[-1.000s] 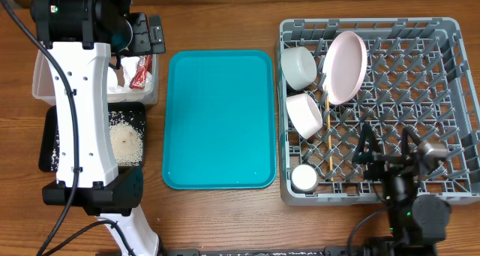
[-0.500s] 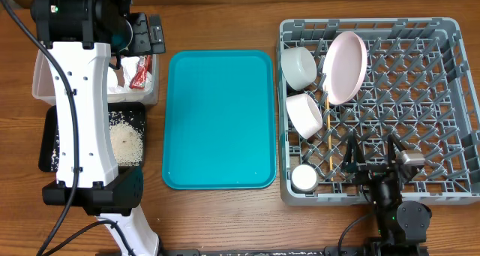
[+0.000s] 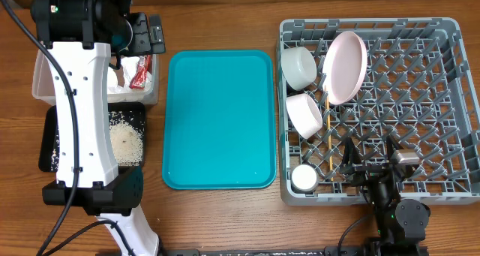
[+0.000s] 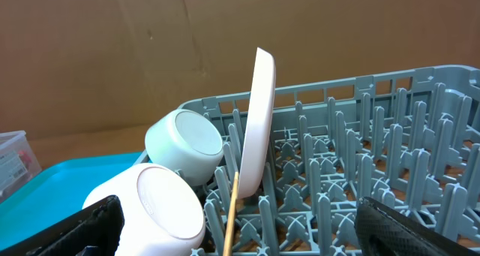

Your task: Sort waste into correct bins and load items into the dishwasher

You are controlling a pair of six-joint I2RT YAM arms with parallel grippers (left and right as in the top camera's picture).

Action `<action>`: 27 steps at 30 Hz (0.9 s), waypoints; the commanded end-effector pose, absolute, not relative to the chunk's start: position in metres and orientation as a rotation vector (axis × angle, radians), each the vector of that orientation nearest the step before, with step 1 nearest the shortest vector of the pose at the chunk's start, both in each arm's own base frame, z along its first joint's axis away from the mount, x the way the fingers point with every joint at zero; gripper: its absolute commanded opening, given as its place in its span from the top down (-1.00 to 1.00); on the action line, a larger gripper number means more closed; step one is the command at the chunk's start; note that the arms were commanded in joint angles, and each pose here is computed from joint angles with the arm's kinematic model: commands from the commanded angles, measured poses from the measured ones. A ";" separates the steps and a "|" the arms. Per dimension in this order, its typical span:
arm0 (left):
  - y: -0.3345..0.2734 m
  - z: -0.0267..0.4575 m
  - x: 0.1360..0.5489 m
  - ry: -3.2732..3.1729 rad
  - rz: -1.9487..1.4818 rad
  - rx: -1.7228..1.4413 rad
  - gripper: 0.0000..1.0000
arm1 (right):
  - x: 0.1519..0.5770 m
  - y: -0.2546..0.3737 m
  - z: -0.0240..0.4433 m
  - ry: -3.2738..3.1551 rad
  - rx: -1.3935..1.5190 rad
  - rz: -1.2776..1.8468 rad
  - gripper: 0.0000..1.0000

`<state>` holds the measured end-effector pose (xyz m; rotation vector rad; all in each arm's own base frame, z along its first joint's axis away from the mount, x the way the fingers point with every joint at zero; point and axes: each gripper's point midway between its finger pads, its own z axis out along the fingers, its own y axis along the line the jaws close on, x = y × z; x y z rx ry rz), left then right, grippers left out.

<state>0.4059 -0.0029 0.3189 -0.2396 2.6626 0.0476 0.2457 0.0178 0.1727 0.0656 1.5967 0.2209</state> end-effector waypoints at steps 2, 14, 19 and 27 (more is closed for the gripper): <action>-0.001 0.333 0.403 2.615 0.048 -0.255 -1.00 | 0.246 0.017 0.171 1.590 0.063 0.212 -1.00; -0.001 0.333 0.403 2.615 0.048 -0.255 -1.00 | 0.246 0.017 0.171 1.591 0.063 0.212 -1.00; -0.001 0.333 0.403 2.615 0.048 -0.255 -1.00 | 0.246 0.017 0.171 1.591 0.063 0.212 -1.00; 0.001 0.333 0.402 2.616 0.058 -0.253 -1.00 | 0.246 0.017 0.171 1.590 0.062 0.212 -1.00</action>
